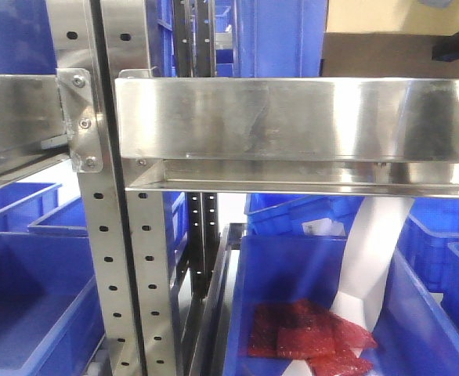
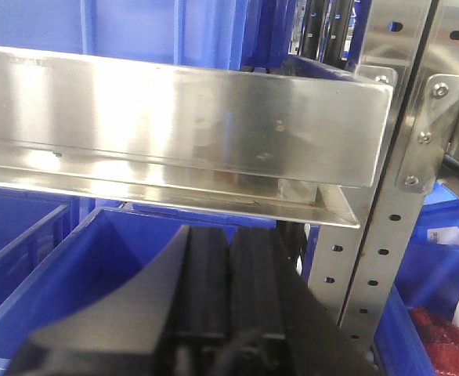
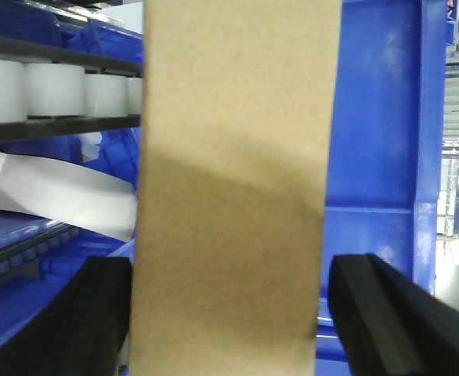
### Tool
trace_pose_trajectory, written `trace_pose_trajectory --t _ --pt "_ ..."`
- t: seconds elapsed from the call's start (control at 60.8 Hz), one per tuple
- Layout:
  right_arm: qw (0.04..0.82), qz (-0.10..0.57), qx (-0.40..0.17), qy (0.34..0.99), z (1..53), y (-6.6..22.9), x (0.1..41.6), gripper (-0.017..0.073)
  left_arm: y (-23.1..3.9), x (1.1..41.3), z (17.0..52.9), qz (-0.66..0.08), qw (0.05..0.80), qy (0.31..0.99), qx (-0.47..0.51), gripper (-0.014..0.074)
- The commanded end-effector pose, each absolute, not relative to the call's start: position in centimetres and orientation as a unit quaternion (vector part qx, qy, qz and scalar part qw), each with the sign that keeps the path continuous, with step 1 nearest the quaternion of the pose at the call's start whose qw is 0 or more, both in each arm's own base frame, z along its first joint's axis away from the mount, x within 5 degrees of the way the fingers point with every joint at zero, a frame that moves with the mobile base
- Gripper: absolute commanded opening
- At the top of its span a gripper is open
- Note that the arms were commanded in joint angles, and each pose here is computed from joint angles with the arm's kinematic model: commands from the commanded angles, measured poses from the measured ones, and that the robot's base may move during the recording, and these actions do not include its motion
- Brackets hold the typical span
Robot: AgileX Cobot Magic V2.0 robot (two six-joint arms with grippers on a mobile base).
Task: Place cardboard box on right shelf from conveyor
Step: 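Lower the held box onto the upper roller shelf with the right gripper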
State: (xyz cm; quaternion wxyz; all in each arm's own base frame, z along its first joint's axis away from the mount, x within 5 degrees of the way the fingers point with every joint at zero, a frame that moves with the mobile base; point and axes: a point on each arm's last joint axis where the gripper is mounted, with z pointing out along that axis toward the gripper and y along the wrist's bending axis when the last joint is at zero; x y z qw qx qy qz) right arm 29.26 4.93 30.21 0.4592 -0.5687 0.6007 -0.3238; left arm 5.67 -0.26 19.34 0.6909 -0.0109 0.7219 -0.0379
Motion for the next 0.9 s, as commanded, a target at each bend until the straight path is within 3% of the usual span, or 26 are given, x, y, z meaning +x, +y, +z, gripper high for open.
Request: trace_pose_trajectory --t 0.0,0.279,0.608,0.789,0.888 --pt "0.483 -0.340 -0.555 0.586 32.4 4.9 29.1 0.0601 -0.2 5.6 20.2 -0.040 0.724 0.689 -0.014 -0.0119" --pt "0.488 -0.307 -0.565 0.590 31.0 5.8 27.2 0.0601 -0.2 5.6 20.2 -0.040 0.724 0.689 -0.014 -0.0119" --pt "0.513 -0.316 -0.548 0.579 32.3 5.2 24.2 0.0601 -0.2 5.6 20.2 -0.040 0.724 0.689 -0.014 -0.0119" --pt "0.561 -0.291 -0.475 0.612 34.1 4.6 22.2 0.0591 -0.2 5.6 20.2 -0.040 0.724 0.689 -0.014 -0.0119" --pt "0.580 -0.272 -0.413 0.648 35.0 3.8 20.9 0.0526 -0.2 5.6 20.2 -0.040 0.724 0.689 -0.014 -0.0119"
